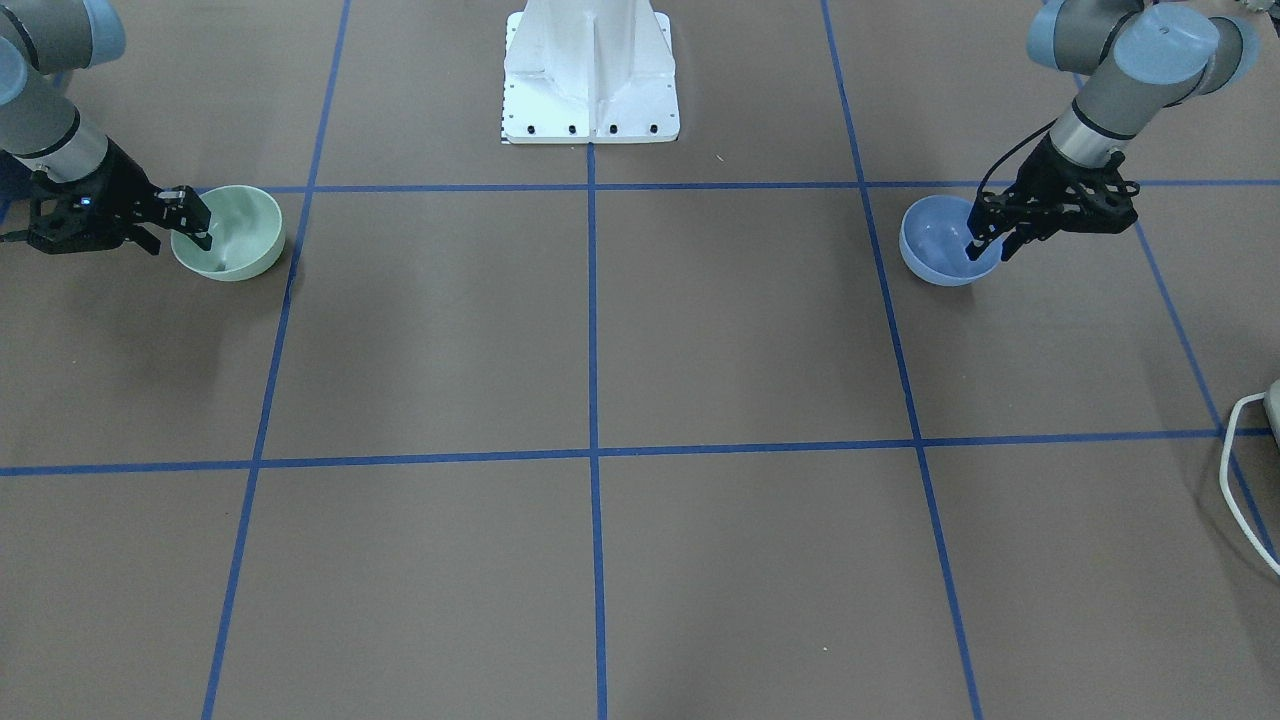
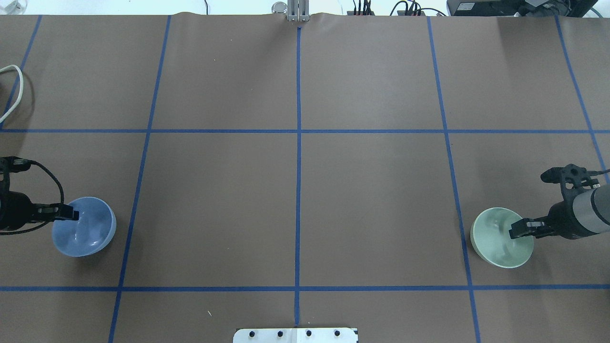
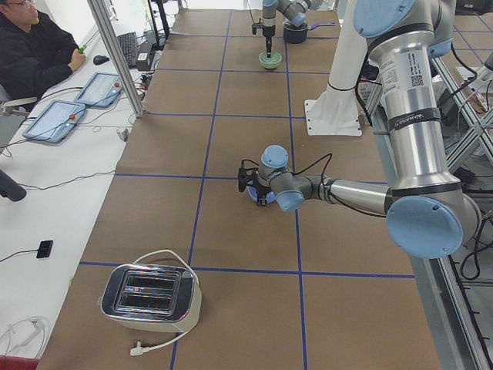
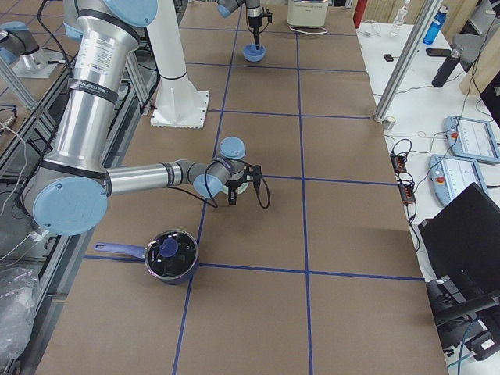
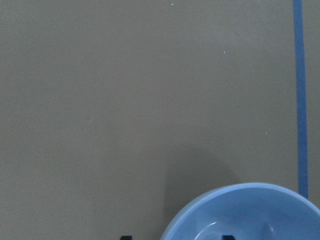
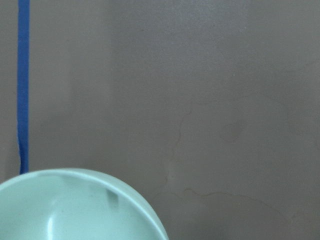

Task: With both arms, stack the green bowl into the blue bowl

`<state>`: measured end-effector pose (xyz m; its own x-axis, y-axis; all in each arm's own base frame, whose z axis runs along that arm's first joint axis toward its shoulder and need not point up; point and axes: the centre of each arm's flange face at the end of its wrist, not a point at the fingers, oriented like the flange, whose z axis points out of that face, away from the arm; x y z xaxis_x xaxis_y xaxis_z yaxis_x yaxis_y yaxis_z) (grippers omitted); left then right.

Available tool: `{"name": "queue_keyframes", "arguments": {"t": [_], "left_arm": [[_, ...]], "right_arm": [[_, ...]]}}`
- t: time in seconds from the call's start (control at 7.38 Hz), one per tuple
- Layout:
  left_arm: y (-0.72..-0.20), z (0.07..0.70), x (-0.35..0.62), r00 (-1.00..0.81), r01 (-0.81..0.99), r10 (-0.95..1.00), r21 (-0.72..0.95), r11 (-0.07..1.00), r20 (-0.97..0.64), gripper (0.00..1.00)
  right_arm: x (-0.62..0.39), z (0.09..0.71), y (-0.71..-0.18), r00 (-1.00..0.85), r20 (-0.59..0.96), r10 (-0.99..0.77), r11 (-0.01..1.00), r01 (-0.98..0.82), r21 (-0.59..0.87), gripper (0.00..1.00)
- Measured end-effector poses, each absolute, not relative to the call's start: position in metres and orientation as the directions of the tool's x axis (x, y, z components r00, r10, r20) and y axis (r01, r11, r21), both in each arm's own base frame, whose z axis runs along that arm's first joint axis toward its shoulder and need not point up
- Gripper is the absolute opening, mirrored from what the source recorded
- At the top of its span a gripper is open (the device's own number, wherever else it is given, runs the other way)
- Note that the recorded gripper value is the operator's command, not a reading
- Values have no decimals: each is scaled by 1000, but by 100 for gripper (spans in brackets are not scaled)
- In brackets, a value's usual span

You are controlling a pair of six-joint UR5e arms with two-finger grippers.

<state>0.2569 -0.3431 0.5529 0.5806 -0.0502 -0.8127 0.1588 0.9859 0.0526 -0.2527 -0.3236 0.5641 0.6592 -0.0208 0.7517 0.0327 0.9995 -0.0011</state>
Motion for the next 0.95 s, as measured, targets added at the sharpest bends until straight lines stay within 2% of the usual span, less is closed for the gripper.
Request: {"name": "queue_keyframes", "arguments": {"t": [0.14, 0.95], "left_arm": [[-343, 553, 257, 581, 158, -49, 53, 986, -813, 0], [-344, 553, 261, 579, 143, -37, 57, 988, -814, 0]], "right_arm": [[-254, 564, -323, 659, 752, -23, 999, 36, -1, 0], [-257, 561, -323, 651, 759, -26, 999, 47, -6, 0]]}}
